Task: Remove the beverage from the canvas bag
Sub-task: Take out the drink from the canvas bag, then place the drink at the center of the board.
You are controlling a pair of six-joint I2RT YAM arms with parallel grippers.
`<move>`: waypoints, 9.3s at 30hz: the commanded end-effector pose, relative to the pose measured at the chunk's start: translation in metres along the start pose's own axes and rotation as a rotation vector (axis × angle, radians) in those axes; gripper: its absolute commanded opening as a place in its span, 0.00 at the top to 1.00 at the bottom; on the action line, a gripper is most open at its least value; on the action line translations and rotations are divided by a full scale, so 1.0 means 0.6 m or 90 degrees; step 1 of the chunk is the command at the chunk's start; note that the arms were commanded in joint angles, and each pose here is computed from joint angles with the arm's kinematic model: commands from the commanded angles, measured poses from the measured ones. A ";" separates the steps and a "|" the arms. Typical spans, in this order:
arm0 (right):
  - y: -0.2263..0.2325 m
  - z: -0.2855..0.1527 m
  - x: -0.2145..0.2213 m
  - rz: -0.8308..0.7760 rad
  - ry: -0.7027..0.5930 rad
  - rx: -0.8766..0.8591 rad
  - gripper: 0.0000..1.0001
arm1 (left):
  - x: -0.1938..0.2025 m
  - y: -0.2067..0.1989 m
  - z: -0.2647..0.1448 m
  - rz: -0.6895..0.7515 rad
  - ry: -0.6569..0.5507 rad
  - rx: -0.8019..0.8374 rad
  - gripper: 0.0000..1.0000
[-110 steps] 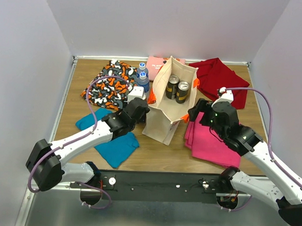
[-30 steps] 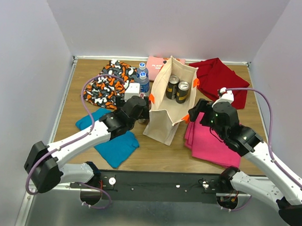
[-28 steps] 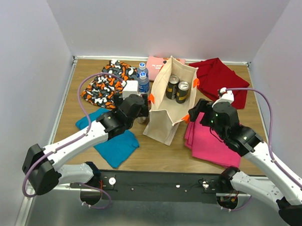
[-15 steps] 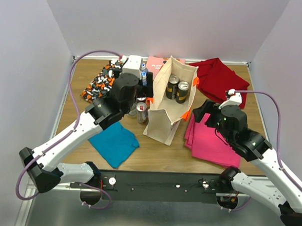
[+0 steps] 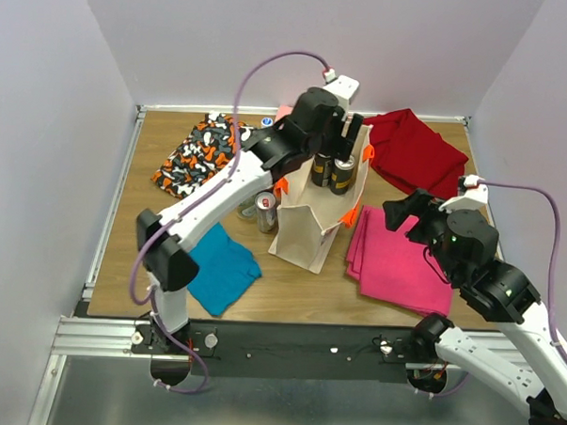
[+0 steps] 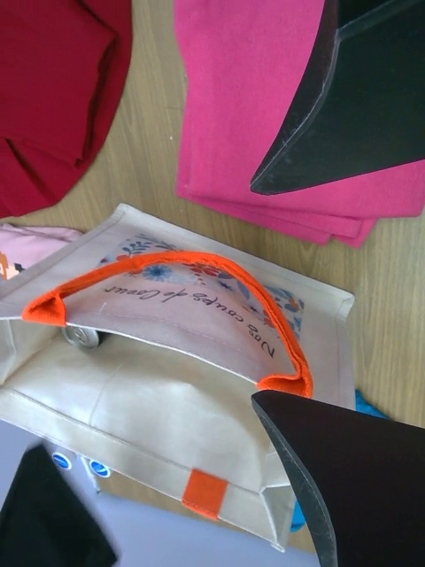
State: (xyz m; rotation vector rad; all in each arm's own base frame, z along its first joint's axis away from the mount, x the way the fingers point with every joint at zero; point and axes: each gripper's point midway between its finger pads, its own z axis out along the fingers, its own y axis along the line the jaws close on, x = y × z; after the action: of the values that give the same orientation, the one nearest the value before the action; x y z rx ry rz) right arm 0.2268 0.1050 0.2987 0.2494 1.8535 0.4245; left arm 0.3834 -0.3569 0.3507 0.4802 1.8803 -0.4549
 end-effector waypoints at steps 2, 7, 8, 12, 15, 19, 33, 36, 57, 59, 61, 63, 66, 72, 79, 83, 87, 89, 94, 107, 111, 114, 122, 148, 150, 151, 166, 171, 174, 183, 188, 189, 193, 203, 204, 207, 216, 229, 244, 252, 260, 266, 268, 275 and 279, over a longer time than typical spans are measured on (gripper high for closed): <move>-0.023 -0.005 -0.005 -0.001 -0.001 0.050 0.00 | 0.081 -0.037 0.049 -0.011 0.113 0.067 0.16; -0.023 -0.002 -0.004 0.000 0.000 0.055 0.00 | 0.118 -0.042 0.071 -0.020 0.146 0.070 0.16; -0.023 0.001 -0.004 -0.001 0.000 0.057 0.00 | 0.129 -0.041 0.077 -0.019 0.156 0.069 0.16; -0.020 0.010 0.001 -0.006 0.007 0.062 0.00 | 0.157 -0.051 0.101 -0.034 0.173 0.082 0.17; -0.017 0.015 0.005 -0.008 0.015 0.063 0.00 | 0.172 -0.057 0.117 -0.051 0.184 0.086 0.17; -0.016 0.017 0.006 -0.009 0.018 0.064 0.00 | 0.197 -0.059 0.138 -0.078 0.204 0.072 0.18; -0.016 0.035 0.021 -0.022 0.034 0.077 0.00 | 0.212 -0.037 0.214 -0.171 0.128 -0.018 0.19; -0.013 0.040 0.024 -0.024 0.039 0.077 0.00 | 0.218 -0.031 0.224 -0.189 0.116 -0.034 0.19; -0.007 0.071 0.049 -0.064 0.072 0.088 0.00 | 0.235 -0.001 0.225 -0.151 0.083 -0.146 0.21; -0.006 0.070 0.048 -0.062 0.069 0.086 0.00 | 0.235 -0.003 0.229 -0.151 0.083 -0.144 0.20; -0.007 0.069 0.045 -0.059 0.065 0.086 0.00 | 0.236 -0.007 0.235 -0.150 0.085 -0.141 0.20; -0.007 0.067 0.044 -0.055 0.063 0.085 0.00 | 0.233 -0.010 0.242 -0.151 0.077 -0.134 0.20; -0.008 0.065 0.044 -0.053 0.061 0.084 0.00 | 0.237 -0.012 0.250 -0.145 0.081 -0.132 0.20; -0.010 0.063 0.042 -0.052 0.060 0.086 0.00 | 0.234 -0.020 0.261 -0.149 0.086 -0.125 0.20; -0.010 0.064 0.045 -0.052 0.063 0.086 0.00 | 0.238 -0.019 0.267 -0.139 0.092 -0.129 0.20; -0.011 0.064 0.044 -0.052 0.060 0.087 0.00 | 0.249 -0.014 0.271 -0.134 0.098 -0.138 0.20; -0.010 0.065 0.045 -0.054 0.062 0.087 0.00 | 0.261 -0.006 0.274 -0.125 0.105 -0.156 0.20; -0.011 0.066 0.046 -0.056 0.063 0.088 0.00 | 0.265 -0.001 0.274 -0.119 0.110 -0.166 0.20; -0.010 0.068 0.046 -0.056 0.062 0.088 0.00 | 0.273 0.001 0.276 -0.113 0.117 -0.171 0.20; -0.012 0.068 0.050 -0.056 0.065 0.089 0.00 | 0.271 0.007 0.273 -0.103 0.116 -0.178 0.51; -0.012 0.066 0.050 -0.055 0.064 0.088 0.00 | 0.270 0.007 0.270 -0.100 0.117 -0.177 0.73; -0.013 0.066 0.050 -0.053 0.064 0.088 0.00 | 0.273 0.009 0.266 -0.100 0.119 -0.179 0.97; -0.012 0.064 0.048 -0.049 0.061 0.086 0.00 | 0.260 0.004 0.239 -0.089 0.113 -0.169 1.00; -0.011 0.060 0.049 -0.040 0.059 0.077 0.00 | 0.081 -0.028 0.136 -0.060 0.035 -0.071 1.00; -0.011 0.060 0.049 -0.040 0.058 0.077 0.00 | 0.072 -0.033 0.132 -0.058 0.033 -0.059 1.00; -0.011 0.059 0.048 -0.039 0.057 0.076 0.00 | 0.074 -0.035 0.130 -0.055 0.041 -0.054 1.00; -0.015 0.052 0.048 -0.034 0.053 0.075 0.00 | 0.043 -0.053 0.070 -0.007 0.044 0.021 1.00; -0.022 0.048 0.050 -0.030 0.050 0.078 0.00 | 0.030 -0.053 0.022 0.013 0.033 0.080 1.00; -0.025 0.045 0.050 -0.026 0.047 0.079 0.00 | 0.036 -0.041 0.011 0.006 0.028 0.101 1.00; -0.030 0.038 0.054 -0.018 0.047 0.078 0.00 | 0.020 -0.023 -0.048 -0.010 -0.033 0.195 1.00; -0.033 0.035 0.054 -0.013 0.044 0.077 0.00 | 0.003 -0.027 -0.084 -0.006 -0.051 0.244 1.00; -0.034 0.034 0.055 -0.012 0.044 0.077 0.00 | 0.001 -0.026 -0.088 -0.006 -0.052 0.246 1.00; -0.034 0.033 0.059 -0.010 0.046 0.075 0.00 | -0.013 -0.033 -0.111 0.004 -0.062 0.269 1.00; -0.035 0.031 0.057 -0.010 0.046 0.074 0.00 | -0.040 -0.043 -0.159 0.031 -0.071 0.300 1.00; -0.035 0.031 0.057 -0.009 0.045 0.074 0.00 | -0.048 -0.043 -0.165 0.032 -0.077 0.302 1.00; -0.035 0.031 0.059 -0.010 0.047 0.073 0.00 | -0.062 -0.043 -0.183 0.038 -0.084 0.303 1.00; -0.035 0.034 0.064 -0.011 0.050 0.070 0.00 | -0.107 -0.023 -0.232 0.039 -0.116 0.260 1.00; -0.029 0.036 0.060 -0.013 0.047 0.063 0.00 | -0.148 0.059 -0.301 0.024 -0.162 0.088 1.00; -0.013 0.056 0.071 -0.029 0.062 0.049 0.00 | -0.104 0.182 -0.378 -0.059 -0.141 -0.166 1.00; -0.006 0.067 0.075 -0.038 0.068 0.044 0.00 | -0.021 0.201 -0.354 -0.114 -0.080 -0.217 1.00; -0.014 0.064 0.075 -0.034 0.059 0.052 0.00 | 0.077 0.206 -0.314 -0.161 -0.035 -0.234 1.00; -0.023 0.062 0.080 -0.038 0.062 0.065 0.00 | 0.125 0.220 -0.300 -0.154 -0.015 -0.266 1.00; -0.023 0.063 0.078 -0.037 0.060 0.065 0.00 | 0.140 0.222 -0.298 -0.154 -0.009 -0.268 1.00; -0.022 0.066 0.080 -0.040 0.061 0.066 0.00 | 0.172 0.221 -0.277 -0.173 -0.029 -0.260 1.00; -0.025 0.065 0.079 -0.042 0.061 0.071 0.00 | 0.198 0.220 -0.263 -0.170 -0.018 -0.259 1.00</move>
State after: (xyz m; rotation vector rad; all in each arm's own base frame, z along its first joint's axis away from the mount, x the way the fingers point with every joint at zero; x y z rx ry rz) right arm 0.2476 0.1213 0.2422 0.2312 1.9863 0.3243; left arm 0.2751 -0.1431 0.2556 0.0470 2.0966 -0.1682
